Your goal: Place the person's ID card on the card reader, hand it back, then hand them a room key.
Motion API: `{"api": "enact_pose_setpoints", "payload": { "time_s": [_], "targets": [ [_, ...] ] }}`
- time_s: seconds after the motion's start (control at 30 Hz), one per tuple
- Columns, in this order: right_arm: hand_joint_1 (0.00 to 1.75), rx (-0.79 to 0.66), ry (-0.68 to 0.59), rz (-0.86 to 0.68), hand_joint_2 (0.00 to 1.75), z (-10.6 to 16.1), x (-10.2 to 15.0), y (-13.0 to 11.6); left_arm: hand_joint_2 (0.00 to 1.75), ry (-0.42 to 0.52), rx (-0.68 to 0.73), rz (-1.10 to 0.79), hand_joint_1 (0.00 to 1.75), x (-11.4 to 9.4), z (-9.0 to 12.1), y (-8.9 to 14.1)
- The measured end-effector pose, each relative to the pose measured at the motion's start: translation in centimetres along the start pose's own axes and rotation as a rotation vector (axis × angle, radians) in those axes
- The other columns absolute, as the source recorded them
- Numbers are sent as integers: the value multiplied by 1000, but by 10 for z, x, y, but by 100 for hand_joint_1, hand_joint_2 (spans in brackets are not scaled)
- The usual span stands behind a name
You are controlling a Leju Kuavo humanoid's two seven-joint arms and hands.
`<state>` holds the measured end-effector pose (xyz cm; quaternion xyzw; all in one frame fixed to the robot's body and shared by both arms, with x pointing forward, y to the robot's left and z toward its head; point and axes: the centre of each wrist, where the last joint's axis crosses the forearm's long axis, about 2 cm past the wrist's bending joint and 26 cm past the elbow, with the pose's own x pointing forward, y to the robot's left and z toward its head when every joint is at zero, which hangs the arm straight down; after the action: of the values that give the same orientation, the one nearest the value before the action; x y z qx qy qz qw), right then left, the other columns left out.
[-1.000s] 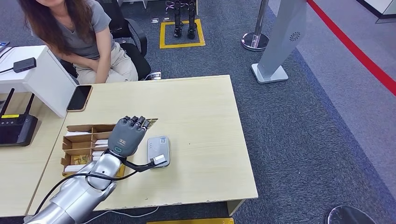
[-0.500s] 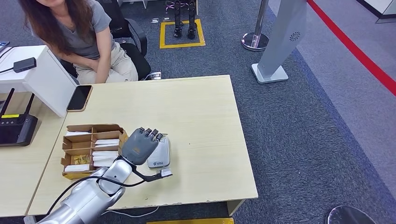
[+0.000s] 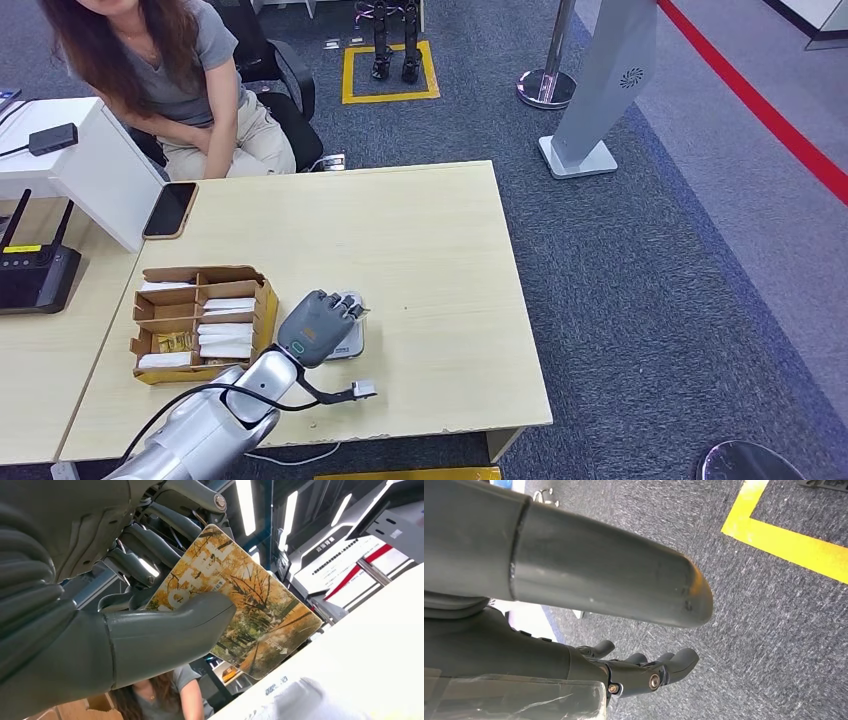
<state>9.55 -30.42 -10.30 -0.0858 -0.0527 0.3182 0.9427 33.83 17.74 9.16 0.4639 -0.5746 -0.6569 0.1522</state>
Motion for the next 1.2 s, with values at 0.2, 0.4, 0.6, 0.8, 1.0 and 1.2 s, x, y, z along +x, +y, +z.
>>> {"api": "enact_pose_setpoints", "payload": {
  "time_s": [0.2, 0.4, 0.6, 0.8, 1.0, 1.2],
  "targets": [
    [0, -1, 3, 4, 0, 0, 1, 0, 175, -8, -76, -1, 175, 3, 3, -9],
    [0, -2, 4, 5, 0, 0, 1, -1, 175, 4, -194, -5, 175, 5, 5, -21],
    [0, -5, 4, 4, 0, 0, 2, -1, 175, 23, -290, -17, 175, 2, 1, -24],
    [0, -8, 2, 7, 0, 0, 3, -2, 175, 49, -342, -7, 175, -3, -4, -24],
    [0, -8, 2, 5, 0, 0, 3, -2, 175, 76, -315, -10, 175, -4, -7, -22],
    [0, -14, -1, -12, 0, 0, 2, -1, 175, 130, -226, 3, 175, -7, -8, -19]
  ]
}}
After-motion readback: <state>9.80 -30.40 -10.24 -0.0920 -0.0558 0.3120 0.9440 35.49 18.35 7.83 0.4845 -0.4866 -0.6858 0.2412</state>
